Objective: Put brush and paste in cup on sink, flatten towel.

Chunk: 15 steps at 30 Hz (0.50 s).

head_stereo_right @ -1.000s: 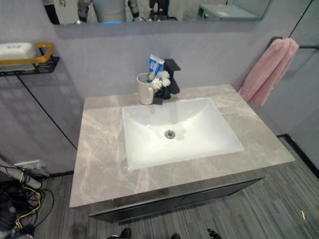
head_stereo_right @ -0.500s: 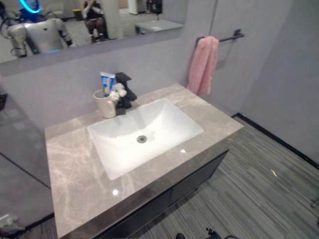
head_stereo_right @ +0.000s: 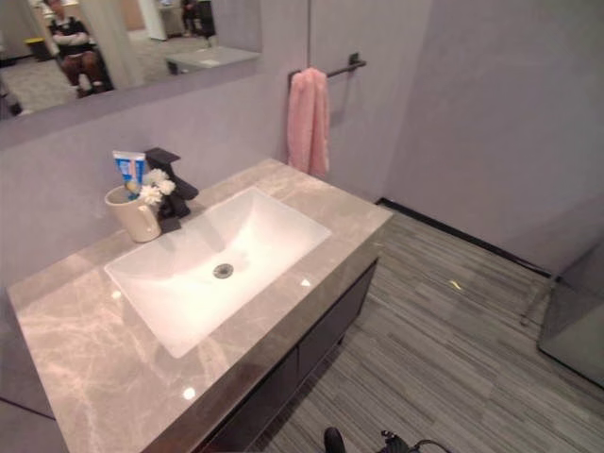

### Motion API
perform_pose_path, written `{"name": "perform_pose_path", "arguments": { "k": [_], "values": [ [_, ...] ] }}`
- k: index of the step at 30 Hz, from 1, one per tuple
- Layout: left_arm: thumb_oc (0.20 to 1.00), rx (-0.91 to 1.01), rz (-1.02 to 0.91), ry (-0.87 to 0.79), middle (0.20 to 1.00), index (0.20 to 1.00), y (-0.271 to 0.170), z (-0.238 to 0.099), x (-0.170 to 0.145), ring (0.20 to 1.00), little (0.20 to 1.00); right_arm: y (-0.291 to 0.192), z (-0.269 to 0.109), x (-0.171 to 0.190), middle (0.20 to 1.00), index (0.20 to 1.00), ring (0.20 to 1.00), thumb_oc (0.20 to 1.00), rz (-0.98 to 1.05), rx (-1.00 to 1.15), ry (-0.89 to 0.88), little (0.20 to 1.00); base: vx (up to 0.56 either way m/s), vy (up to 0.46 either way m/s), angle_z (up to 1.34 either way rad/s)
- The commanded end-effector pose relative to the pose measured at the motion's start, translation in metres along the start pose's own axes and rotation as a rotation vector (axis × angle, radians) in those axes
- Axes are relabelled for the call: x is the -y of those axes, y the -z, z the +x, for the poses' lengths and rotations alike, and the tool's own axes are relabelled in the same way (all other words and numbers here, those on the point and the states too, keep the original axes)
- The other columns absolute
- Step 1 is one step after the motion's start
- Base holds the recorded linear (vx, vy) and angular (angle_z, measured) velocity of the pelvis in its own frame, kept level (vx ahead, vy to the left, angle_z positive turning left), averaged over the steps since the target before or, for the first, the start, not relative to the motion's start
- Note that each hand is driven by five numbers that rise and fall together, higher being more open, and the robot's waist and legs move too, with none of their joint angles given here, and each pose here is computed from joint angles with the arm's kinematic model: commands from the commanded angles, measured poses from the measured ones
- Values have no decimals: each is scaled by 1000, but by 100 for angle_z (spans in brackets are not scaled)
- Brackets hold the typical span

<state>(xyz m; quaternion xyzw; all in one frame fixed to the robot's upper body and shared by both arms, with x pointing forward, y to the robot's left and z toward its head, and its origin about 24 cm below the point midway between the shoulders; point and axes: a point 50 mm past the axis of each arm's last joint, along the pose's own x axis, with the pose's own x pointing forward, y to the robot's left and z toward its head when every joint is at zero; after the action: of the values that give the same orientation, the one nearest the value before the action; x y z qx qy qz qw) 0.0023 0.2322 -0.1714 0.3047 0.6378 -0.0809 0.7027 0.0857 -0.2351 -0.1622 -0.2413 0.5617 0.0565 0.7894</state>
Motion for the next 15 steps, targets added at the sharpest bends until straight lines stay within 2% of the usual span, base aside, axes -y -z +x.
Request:
{"name": "perform_pose_path", "arguments": {
  "k": [1,4,7,10,13,15],
  "values": [
    [1000,95,26,-33,1000,1000,-30,3,-7,1000,1000,-11,1,30,1000,1000,1000,1000,-35,44,81,1000,-168,50,-76],
    [1000,94,-41,-60,1000,1000,-35,4,-12,1000,1000,-38,3,39,1000,1000,1000,1000,-72,128,118,1000,-297,10,-119],
    [1000,69,-91,-74,1000,1000,-31,5,-19,1000,1000,-27,3,38,1000,1000,1000,1000,-76,87,107,1000,-35,-85,-141],
    [1000,35,-124,-58,1000,1000,-23,5,-18,1000,1000,-8,1,42,1000,1000,1000,1000,-84,16,116,1000,101,-158,-14],
    [1000,-1,-149,-61,1000,1000,-13,5,-21,1000,1000,-8,1,49,1000,1000,1000,1000,-79,9,130,1000,75,-268,-17],
    [1000,-4,-141,-77,1000,1000,-13,5,-27,1000,1000,-9,0,56,1000,1000,1000,1000,-55,17,153,1000,39,-510,-52]
  ]
}}
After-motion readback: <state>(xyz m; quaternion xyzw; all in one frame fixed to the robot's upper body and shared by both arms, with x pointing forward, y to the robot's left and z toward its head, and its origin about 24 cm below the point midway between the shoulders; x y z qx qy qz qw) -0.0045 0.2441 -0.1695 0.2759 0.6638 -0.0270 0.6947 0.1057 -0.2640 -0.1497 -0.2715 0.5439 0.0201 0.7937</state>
